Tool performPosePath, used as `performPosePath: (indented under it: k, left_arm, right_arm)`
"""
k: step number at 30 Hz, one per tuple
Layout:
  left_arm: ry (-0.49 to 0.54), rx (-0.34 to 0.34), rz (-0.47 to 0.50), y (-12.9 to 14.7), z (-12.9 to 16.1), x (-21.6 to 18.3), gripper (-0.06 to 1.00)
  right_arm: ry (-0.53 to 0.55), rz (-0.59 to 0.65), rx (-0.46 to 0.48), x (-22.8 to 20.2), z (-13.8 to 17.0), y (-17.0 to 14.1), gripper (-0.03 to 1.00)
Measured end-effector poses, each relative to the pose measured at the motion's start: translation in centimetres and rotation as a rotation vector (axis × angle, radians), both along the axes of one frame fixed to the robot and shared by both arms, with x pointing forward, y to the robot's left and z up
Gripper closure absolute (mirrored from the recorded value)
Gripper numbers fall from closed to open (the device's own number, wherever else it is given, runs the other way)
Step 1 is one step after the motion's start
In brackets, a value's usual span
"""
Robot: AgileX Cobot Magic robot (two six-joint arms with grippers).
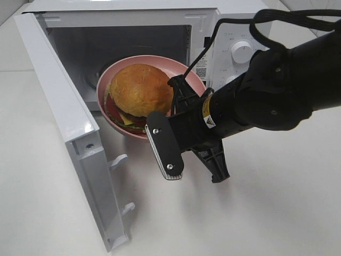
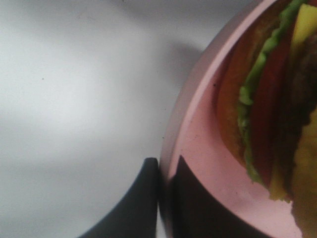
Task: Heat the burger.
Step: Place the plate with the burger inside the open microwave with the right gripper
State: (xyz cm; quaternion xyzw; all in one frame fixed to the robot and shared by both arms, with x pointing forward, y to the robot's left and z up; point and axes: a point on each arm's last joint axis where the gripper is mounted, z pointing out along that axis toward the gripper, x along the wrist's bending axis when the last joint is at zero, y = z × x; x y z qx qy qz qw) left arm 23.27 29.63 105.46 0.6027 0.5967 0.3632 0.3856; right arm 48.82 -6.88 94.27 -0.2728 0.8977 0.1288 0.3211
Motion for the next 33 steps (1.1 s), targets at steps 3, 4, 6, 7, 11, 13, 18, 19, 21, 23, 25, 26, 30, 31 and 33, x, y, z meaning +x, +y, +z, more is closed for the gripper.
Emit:
performPosePath:
  k: [3,4,6,7,11,13,18,19,21,23,25,26,30,31,33]
  left_arm:
    - [0.000,0.000,0.000,0.0,0.0,0.0,0.94]
    - [0.000,0.000,0.000,0.0,0.0,0.0,0.94]
    - [0.000,0.000,0.000,0.0,0.0,0.0,0.94]
    - [0.000,0.000,0.000,0.0,0.0,0.0,0.94]
    - [0.000,0.000,0.000,0.0,0.0,0.0,0.94]
    - [0.000,0.000,0.000,0.0,0.0,0.0,0.94]
    - [0.000,0.000,0.000,0.0,0.0,0.0,0.94]
    - [0.000,0.000,0.000,0.0,0.0,0.0,0.94]
    - [0.000,0.000,0.000,0.0,0.0,0.0,0.94]
    - [0.000,0.000,0.000,0.0,0.0,0.0,0.94]
    - [0.000,0.000,0.000,0.0,0.0,0.0,0.94]
    - [0.000,0.000,0.000,0.0,0.0,0.0,0.94]
    - [0.000,0.000,0.000,0.0,0.0,0.0,0.94]
    - [0.000,0.000,0.000,0.0,0.0,0.0,0.94]
    - [0.000,0.000,0.000,0.0,0.0,0.0,0.94]
  right_arm:
    - [-0.013,0.014,-0.023,0.6,0.1,0.5,0.95]
    - [-0.012,0.016,-0.046,1.0,0.0,0.7,0.95]
    - [-0.013,0.020,-0.068,1.5,-0.2,1.0,0.95]
    - [-0.013,0.020,-0.068,1.5,-0.2,1.0,0.95]
    - [-0.016,0.029,-0.100,2.4,-0.3,1.7,0.95]
    - [-0.017,0.033,-0.107,2.6,-0.3,1.8,0.95]
    - [0.003,0.038,-0.128,3.4,-0.3,2.6,0.95]
    - [0.017,0.034,-0.129,3.8,-0.4,2.9,0.95]
    - [0.026,0.029,-0.127,4.1,-0.4,3.0,0.95]
    - [0.042,0.023,-0.131,4.6,-0.4,3.1,0.95]
    - [0.075,-0.001,-0.129,5.5,-0.2,3.2,0.95]
    - [0.075,-0.001,-0.129,5.5,-0.2,3.2,0.95]
    - [0.091,-0.017,-0.126,6.8,0.5,4.2,0.95]
    - [0.091,-0.017,-0.126,6.8,0.5,4.2,0.95]
    - [0.097,-0.036,-0.102,7.6,1.2,5.0,0.95]
